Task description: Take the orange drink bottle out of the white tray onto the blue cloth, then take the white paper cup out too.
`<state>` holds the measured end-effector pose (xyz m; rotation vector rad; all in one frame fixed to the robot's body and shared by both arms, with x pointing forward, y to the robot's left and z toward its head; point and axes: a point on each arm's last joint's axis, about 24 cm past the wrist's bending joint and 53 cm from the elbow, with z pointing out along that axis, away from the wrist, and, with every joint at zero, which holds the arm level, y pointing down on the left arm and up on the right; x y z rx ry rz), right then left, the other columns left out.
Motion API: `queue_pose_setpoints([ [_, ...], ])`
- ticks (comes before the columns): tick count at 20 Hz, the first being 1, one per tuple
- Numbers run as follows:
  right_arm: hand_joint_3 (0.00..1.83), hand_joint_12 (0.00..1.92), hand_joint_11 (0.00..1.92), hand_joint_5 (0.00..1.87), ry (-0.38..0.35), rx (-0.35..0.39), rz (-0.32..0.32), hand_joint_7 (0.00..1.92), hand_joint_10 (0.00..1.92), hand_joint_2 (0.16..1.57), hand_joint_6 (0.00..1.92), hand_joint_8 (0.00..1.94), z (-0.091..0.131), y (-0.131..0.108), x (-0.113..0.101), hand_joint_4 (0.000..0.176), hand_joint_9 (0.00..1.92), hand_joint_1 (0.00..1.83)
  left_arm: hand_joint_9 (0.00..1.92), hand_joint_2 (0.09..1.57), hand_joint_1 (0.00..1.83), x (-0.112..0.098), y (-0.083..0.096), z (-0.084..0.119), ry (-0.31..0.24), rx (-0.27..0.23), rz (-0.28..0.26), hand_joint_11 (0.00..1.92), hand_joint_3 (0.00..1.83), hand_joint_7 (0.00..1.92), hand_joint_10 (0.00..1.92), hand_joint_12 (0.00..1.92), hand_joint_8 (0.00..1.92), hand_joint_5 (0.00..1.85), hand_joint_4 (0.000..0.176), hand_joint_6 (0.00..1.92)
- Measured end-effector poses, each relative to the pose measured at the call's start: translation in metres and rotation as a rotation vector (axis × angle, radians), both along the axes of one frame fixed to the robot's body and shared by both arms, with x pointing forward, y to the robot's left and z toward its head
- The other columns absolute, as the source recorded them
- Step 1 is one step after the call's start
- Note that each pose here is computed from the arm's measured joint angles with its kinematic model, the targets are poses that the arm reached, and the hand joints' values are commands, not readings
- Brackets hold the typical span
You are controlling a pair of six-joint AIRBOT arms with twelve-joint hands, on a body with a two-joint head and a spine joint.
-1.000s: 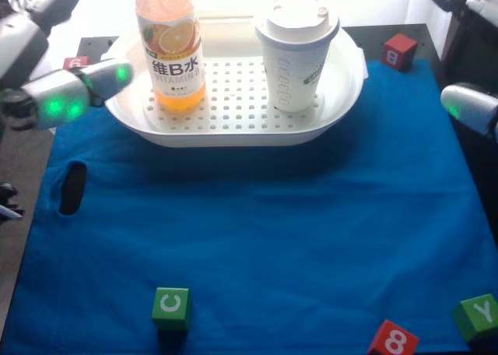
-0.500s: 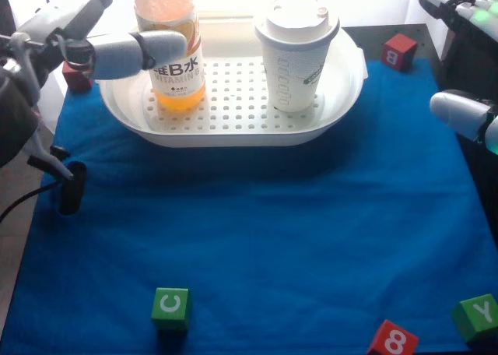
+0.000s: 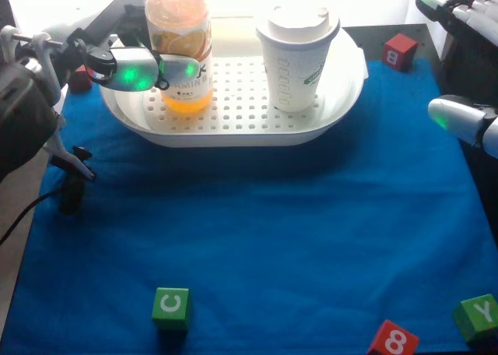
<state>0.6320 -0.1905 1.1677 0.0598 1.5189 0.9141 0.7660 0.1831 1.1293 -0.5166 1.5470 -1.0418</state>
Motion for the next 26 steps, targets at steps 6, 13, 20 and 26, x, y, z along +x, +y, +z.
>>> queue_pose_setpoints([
  [6,0.01,0.00,0.00,0.00,0.004,0.004,0.005,0.00,0.00,1.39,0.00,0.00,-0.002,0.003,-0.001,0.000,0.00,0.31,0.65,1.25,1.13,-0.022,-0.004,0.034,-0.100,0.016,-0.051,0.57,0.00,0.69,1.30,1.73,1.48,0.78,0.019,1.26],
  [13,0.00,0.00,0.00,0.00,0.009,0.010,0.004,0.00,0.00,1.39,0.00,0.00,-0.003,0.004,-0.001,0.000,0.00,0.28,0.74,1.22,0.92,-0.091,-0.017,0.105,-0.381,-0.048,-0.160,0.63,0.00,0.72,0.97,1.44,0.69,0.76,0.162,1.31],
  [20,0.00,0.00,0.00,0.00,0.015,0.017,0.002,0.00,0.00,1.39,0.00,0.00,-0.005,0.005,-0.001,0.000,0.00,0.23,0.52,1.18,0.90,-0.148,-0.028,0.059,-0.260,-0.013,-0.268,0.47,0.00,0.62,0.85,1.41,0.44,0.71,0.000,0.23],
  [26,0.00,0.00,0.00,0.00,0.023,0.024,0.000,0.00,0.00,1.38,0.00,0.00,-0.007,0.006,-0.002,0.000,0.00,0.25,0.52,1.20,0.65,-0.144,-0.036,0.010,-0.100,-0.010,-0.281,0.36,0.00,0.65,0.76,1.60,0.11,0.53,0.000,0.02],
])
